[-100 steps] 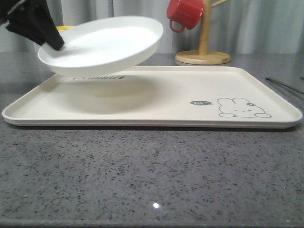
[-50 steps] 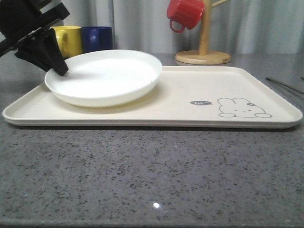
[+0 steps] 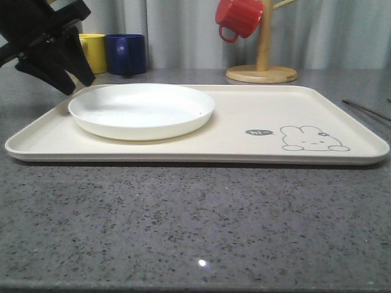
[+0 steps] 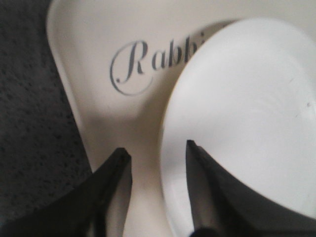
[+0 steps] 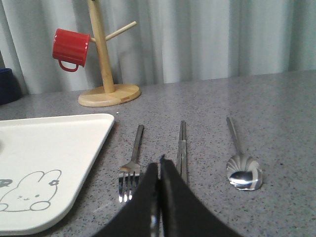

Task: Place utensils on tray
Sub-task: 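Open the left gripper and raise it away from the plate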

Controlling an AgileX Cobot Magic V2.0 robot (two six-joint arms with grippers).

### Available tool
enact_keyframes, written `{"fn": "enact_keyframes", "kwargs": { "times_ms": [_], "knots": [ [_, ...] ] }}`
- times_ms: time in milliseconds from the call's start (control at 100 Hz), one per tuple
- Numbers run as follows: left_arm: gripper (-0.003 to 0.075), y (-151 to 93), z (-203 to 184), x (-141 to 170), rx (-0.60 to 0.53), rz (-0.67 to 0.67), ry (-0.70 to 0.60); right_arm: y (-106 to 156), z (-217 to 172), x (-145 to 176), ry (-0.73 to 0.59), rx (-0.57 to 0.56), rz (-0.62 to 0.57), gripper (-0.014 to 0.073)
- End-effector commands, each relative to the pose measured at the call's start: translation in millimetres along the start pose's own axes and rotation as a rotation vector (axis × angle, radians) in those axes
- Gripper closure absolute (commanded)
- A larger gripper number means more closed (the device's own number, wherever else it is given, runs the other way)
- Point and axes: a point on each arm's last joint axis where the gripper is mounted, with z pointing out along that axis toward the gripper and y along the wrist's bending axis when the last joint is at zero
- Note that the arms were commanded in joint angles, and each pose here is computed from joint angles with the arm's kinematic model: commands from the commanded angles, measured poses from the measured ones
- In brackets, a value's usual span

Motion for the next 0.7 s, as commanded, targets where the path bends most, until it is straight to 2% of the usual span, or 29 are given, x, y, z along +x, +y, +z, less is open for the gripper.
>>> {"fn": "enact_keyframes", "kwargs": {
  "times_ms": [0, 150, 290, 530, 690],
  "knots": [
    [0.0451, -24.9, -49.7, -16.3, 0.001, 0.029, -0.225, 1.7, -2.4, -14.6, -0.116, -0.01, -0.008, 0.0664],
    [0.0451, -37.2, -86.1, -9.6, -0.052, 0.056, -0.39, 1.7, -2.4, -14.6, -0.116, -0.01, -0.008, 0.0664],
    [0.0451, -43.6, -114.9, 16.9, -0.137, 0.082, -0.529, 1.7, -2.4, -14.6, -0.116, -0.01, -0.008, 0.0664],
    [0.0451, -49.3, -153.3, 96.7, -0.279, 0.106, -0.808, 1.7, -2.4, -14.6, -0.116, -0.01, -0.008, 0.0664],
    [0.0456, -54.5, -169.2, 159.1, -0.316, 0.121, -0.949, 1.7, -2.4, -14.6, -0.116, -0.01, -0.008, 0.0664]
  ]
}}
